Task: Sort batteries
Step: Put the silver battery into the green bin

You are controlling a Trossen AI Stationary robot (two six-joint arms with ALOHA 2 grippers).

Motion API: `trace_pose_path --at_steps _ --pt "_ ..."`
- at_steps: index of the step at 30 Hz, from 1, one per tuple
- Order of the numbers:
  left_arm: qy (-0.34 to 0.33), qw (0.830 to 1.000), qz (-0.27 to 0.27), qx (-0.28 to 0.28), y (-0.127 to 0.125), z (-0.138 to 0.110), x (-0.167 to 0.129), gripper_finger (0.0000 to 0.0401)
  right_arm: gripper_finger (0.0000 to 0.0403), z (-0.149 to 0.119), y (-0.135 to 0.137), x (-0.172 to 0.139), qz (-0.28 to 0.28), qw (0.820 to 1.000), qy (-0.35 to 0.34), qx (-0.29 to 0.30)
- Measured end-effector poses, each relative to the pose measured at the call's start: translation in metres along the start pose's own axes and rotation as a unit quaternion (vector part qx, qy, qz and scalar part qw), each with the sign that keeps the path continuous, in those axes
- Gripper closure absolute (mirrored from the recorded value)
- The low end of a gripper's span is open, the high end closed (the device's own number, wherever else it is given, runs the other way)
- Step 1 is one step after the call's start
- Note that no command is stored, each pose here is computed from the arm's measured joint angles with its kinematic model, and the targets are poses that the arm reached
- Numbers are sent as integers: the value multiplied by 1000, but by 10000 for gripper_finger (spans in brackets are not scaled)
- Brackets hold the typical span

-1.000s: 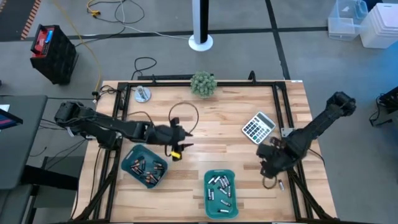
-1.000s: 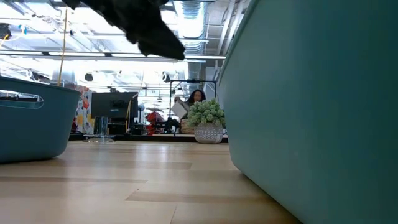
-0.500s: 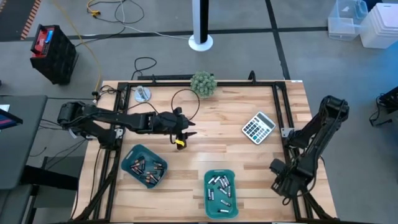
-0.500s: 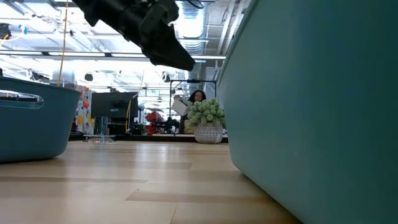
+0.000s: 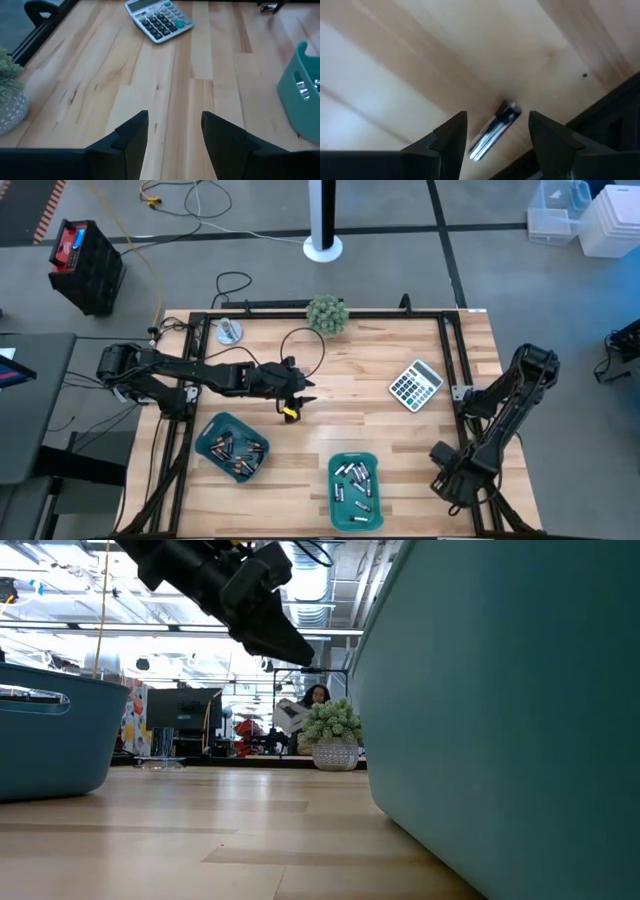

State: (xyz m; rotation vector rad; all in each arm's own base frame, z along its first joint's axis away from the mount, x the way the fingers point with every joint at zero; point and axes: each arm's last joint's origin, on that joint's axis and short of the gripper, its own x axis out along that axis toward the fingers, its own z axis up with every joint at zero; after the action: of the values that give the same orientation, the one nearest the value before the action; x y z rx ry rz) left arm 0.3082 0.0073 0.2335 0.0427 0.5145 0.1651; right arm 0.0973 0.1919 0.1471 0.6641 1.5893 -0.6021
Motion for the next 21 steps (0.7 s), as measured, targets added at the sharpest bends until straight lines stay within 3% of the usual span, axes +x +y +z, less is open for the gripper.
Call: trace_pose_path --at_steps 9,21 --pt "2 1000 0 -1 0 0 0 223 195 -1 6 11 -14 1000 8 -5" --pt "5 1000 1 1 0 -1 0 223 350 -1 7 11 -7 1000 9 -29"
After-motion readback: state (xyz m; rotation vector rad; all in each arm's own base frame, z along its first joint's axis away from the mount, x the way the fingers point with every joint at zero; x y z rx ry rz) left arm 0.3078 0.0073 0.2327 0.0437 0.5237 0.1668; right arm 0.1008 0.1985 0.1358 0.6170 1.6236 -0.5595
